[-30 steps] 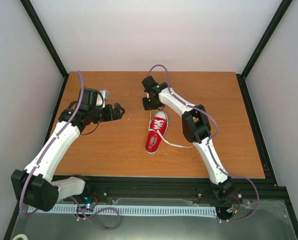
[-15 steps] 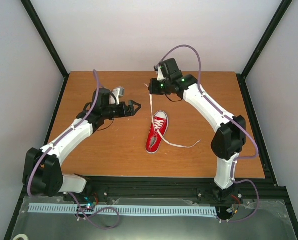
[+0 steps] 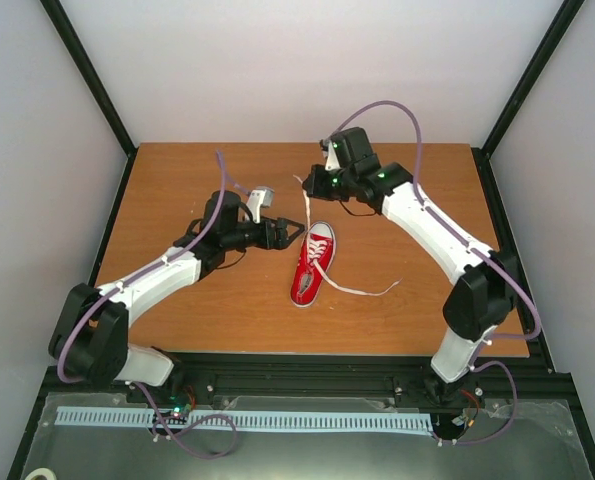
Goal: Tie the shoes
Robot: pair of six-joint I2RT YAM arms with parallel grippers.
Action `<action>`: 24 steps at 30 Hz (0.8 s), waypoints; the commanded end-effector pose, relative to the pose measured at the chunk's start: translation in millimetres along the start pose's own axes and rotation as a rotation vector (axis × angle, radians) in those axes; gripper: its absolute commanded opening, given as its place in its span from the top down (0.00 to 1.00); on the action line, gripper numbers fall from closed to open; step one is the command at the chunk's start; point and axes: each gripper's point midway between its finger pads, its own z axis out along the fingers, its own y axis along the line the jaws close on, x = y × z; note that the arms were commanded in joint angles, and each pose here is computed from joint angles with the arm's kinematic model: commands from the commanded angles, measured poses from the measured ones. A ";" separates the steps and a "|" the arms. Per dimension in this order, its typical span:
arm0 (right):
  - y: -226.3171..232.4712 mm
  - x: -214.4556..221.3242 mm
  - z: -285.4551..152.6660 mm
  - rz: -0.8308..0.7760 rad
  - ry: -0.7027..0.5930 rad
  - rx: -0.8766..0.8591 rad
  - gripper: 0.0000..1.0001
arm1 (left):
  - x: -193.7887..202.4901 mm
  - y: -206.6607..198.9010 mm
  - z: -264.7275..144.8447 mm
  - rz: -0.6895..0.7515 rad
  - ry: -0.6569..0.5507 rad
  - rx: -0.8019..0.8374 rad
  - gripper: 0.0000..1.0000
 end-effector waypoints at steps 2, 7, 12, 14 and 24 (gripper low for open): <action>12.8 -29.2 -31.7 0.028 -0.144 -0.038 0.97 | -17.9 -12.6 10.4 0.014 -0.038 0.044 0.03; -0.1 -12.2 -29.0 0.072 -0.129 -0.066 0.97 | -11.2 0.4 24.3 0.067 -0.025 0.031 0.02; -7.5 2.2 -25.4 0.003 -0.060 -0.057 0.97 | -6.6 17.2 31.8 -0.035 -0.079 0.008 0.03; -12.5 -1.1 -29.7 0.021 -0.050 -0.066 0.97 | -9.7 9.8 31.7 -0.065 -0.072 0.036 0.03; 2.6 -13.4 -31.9 0.078 -0.072 -0.148 0.97 | -16.3 -4.7 52.7 0.055 -0.030 0.087 0.02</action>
